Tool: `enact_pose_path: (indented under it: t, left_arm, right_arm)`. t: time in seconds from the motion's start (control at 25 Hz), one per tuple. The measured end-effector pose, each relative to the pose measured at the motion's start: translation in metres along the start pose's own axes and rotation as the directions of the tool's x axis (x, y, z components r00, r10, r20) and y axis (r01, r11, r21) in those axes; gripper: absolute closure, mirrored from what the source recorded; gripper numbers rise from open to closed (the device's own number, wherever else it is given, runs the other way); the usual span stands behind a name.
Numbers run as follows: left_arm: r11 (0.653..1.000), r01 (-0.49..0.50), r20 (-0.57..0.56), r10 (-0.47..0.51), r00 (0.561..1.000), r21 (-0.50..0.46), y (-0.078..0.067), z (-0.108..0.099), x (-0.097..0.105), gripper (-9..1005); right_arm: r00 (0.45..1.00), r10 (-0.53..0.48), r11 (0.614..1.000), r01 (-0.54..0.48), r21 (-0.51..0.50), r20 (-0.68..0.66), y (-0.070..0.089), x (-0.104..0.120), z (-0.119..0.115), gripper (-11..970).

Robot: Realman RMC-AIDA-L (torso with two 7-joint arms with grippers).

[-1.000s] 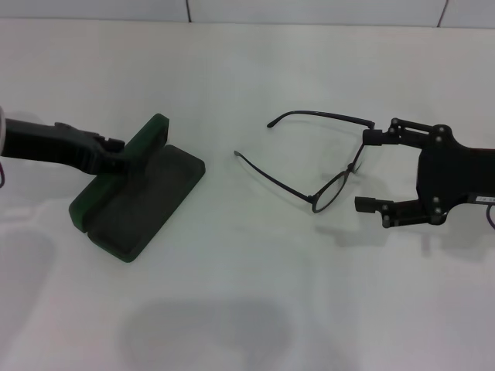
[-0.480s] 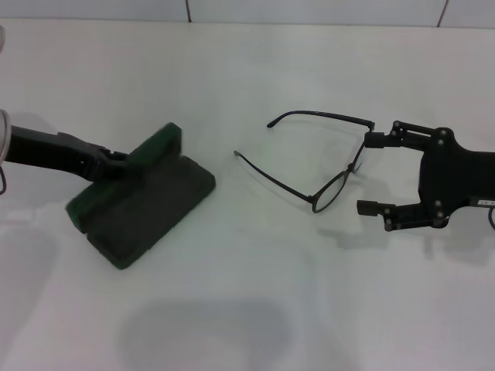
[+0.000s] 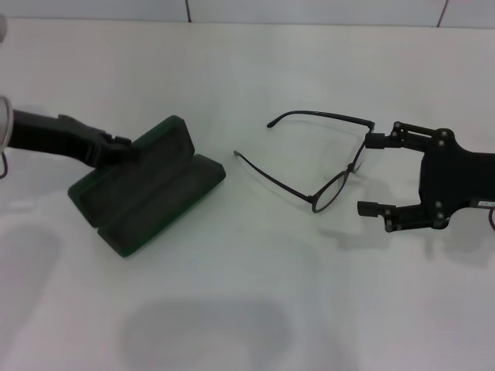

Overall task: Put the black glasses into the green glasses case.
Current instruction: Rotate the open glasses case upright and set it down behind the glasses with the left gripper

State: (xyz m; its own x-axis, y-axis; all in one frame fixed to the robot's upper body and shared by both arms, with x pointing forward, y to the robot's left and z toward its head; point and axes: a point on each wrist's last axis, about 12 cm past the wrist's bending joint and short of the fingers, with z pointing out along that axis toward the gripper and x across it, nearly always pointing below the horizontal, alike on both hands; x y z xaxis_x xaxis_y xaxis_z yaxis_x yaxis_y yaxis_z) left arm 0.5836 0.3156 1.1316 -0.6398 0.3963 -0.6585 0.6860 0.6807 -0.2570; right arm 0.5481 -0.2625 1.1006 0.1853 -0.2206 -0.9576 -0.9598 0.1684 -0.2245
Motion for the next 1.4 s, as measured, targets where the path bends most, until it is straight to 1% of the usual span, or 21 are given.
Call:
enact_pose_path:
  t: [0.16,0.24,0.36,0.4,0.56,0.8,0.92,1.2,1.4]
  left_arm:
    - [0.999,-0.054,0.008,0.054,0.999,-0.003,0.0,0.002,-0.012,803]
    - [0.996,-0.085,0.012,0.085,0.996,-0.001,-0.001,0.003,-0.018,802]
    - [0.984,-0.176,0.022,0.176,0.984,0.004,-0.003,0.005,-0.031,801]
    - [0.972,-0.234,0.02,0.234,0.972,0.016,-0.005,0.008,-0.037,801]
    - [0.92,-0.382,-0.03,0.386,0.922,0.083,-0.015,0.018,-0.054,799]
    - [0.888,-0.444,-0.102,0.456,0.884,0.116,-0.02,0.021,-0.068,797]
    - [0.874,-0.469,-0.093,0.481,0.872,0.126,-0.022,0.024,-0.073,796]
    - [0.815,-0.551,-0.042,0.566,0.824,0.179,-0.035,0.056,-0.085,793]
    - [0.768,-0.612,0.007,0.622,0.783,0.189,-0.044,0.071,-0.096,792]
  right_arm:
    - [1.0,0.002,1.0,-0.002,0.003,-0.001,0.002,0.001,-0.001,73]
    - [1.0,0.004,1.0,-0.004,0.008,-0.002,0.003,0.003,-0.002,73]
    - [1.0,0.0,1.0,0.0,0.018,0.004,0.003,0.003,-0.003,73]
    - [1.0,-0.001,1.0,0.001,0.019,0.006,0.003,0.003,-0.003,73]
    - [1.0,0.003,1.0,-0.004,0.019,0.01,0.005,0.003,-0.003,73]
    - [1.0,0.017,1.0,-0.017,0.024,0.012,0.011,0.006,-0.006,73]
    - [1.0,0.018,1.0,-0.018,0.022,0.019,0.012,0.006,-0.007,73]
    - [0.999,0.025,1.0,-0.026,0.017,0.031,0.016,0.006,-0.008,74]
    - [0.999,0.036,0.999,-0.037,0.015,0.039,0.021,0.008,-0.008,74]
